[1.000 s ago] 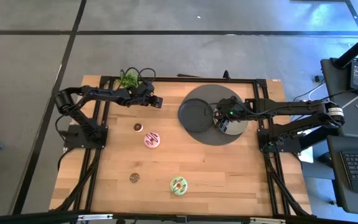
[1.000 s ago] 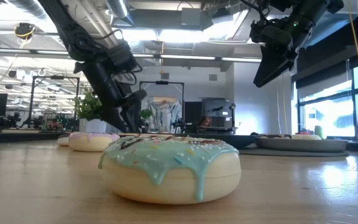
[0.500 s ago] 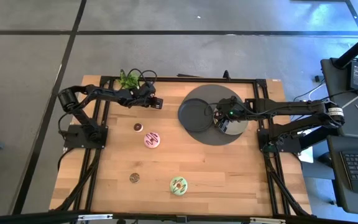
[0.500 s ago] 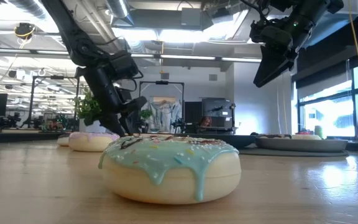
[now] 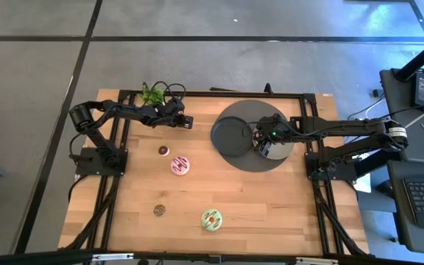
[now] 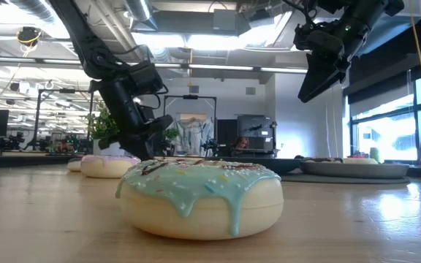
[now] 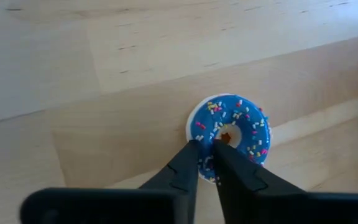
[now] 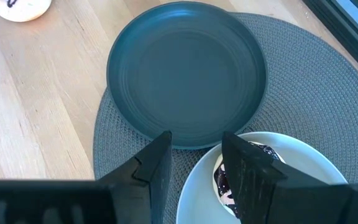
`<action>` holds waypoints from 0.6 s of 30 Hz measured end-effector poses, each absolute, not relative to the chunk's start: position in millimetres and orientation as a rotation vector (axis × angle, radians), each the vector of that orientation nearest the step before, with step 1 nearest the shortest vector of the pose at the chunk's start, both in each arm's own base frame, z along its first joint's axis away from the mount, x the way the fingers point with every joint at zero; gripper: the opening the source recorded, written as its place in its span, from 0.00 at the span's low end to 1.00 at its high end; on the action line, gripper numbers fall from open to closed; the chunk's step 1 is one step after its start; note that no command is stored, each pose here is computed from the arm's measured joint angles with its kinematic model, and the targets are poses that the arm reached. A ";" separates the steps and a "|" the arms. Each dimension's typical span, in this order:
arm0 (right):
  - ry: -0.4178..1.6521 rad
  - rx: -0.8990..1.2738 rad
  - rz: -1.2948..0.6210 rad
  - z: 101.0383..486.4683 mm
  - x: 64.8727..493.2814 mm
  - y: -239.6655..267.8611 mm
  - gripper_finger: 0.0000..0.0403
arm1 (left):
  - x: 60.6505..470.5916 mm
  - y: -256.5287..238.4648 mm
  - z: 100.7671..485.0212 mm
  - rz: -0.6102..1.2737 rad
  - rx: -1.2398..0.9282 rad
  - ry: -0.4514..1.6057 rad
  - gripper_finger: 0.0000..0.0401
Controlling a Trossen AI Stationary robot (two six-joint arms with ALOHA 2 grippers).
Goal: Pick & Place donuts
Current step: Put the small blue donut on the black plate
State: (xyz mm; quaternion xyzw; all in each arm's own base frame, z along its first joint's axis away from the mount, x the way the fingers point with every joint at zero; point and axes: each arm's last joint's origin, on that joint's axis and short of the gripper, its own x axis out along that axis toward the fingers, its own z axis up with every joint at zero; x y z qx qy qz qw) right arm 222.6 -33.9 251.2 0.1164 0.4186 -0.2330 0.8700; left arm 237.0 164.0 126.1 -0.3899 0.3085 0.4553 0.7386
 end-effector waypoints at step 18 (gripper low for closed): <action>0.874 0.249 -0.490 251.2 222.6 -33.9 0.36 | 317.1 133.0 226.6 0.596 -0.573 0.556 0.01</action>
